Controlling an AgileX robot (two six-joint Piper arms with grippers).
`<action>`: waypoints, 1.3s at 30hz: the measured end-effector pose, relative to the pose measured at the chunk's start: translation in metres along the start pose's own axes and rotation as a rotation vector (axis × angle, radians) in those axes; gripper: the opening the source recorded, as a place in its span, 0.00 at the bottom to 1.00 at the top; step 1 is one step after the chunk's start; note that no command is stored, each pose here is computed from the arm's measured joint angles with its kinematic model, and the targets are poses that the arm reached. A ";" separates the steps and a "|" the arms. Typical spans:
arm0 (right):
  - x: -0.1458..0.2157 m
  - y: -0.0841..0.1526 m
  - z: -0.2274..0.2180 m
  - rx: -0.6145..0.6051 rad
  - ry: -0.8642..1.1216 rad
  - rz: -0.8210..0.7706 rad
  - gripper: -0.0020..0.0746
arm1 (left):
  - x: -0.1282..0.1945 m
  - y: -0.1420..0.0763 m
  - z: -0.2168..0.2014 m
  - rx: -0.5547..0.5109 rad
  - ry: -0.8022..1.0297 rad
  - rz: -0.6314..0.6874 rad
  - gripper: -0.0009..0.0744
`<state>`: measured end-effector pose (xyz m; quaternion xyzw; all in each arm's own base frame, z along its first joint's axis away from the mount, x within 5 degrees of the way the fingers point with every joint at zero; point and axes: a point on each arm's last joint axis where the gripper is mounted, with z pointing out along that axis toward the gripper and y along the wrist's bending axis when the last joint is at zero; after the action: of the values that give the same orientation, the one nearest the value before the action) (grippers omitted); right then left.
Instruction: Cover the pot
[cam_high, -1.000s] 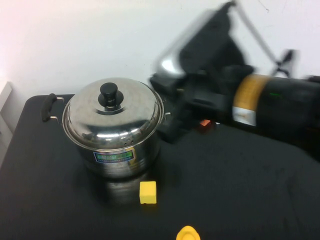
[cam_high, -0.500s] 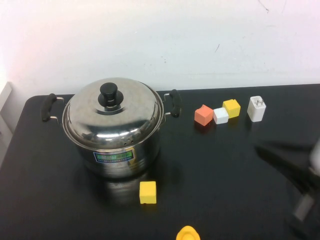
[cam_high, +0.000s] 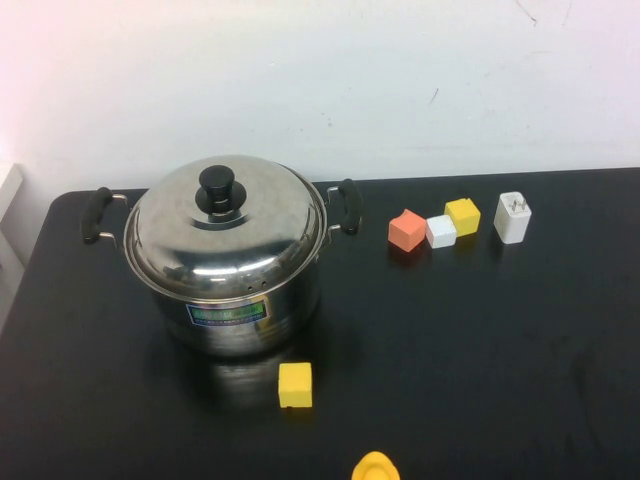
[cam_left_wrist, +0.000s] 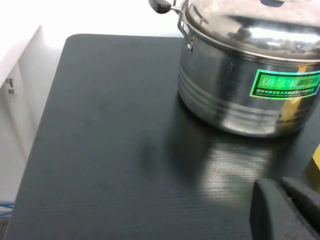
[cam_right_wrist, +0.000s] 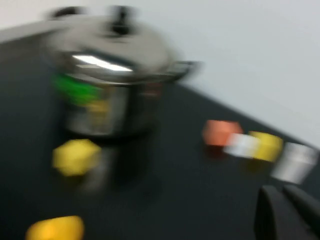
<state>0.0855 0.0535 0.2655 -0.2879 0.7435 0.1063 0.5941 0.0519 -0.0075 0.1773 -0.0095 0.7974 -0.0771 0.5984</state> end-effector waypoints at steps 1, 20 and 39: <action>0.003 -0.006 -0.003 0.059 -0.002 0.001 0.02 | 0.000 0.000 0.000 0.000 0.000 0.000 0.01; 0.054 -0.033 -0.029 0.588 0.011 0.034 0.02 | 0.000 0.000 0.000 0.000 0.000 0.000 0.01; 0.109 -0.010 -0.029 0.553 0.131 0.144 0.02 | 0.000 0.000 0.000 0.000 0.000 0.002 0.01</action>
<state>0.0528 -0.0018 0.1718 -0.0675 0.7995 -0.0773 0.5918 0.0519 -0.0075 0.1773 -0.0086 0.7974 -0.0764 0.5985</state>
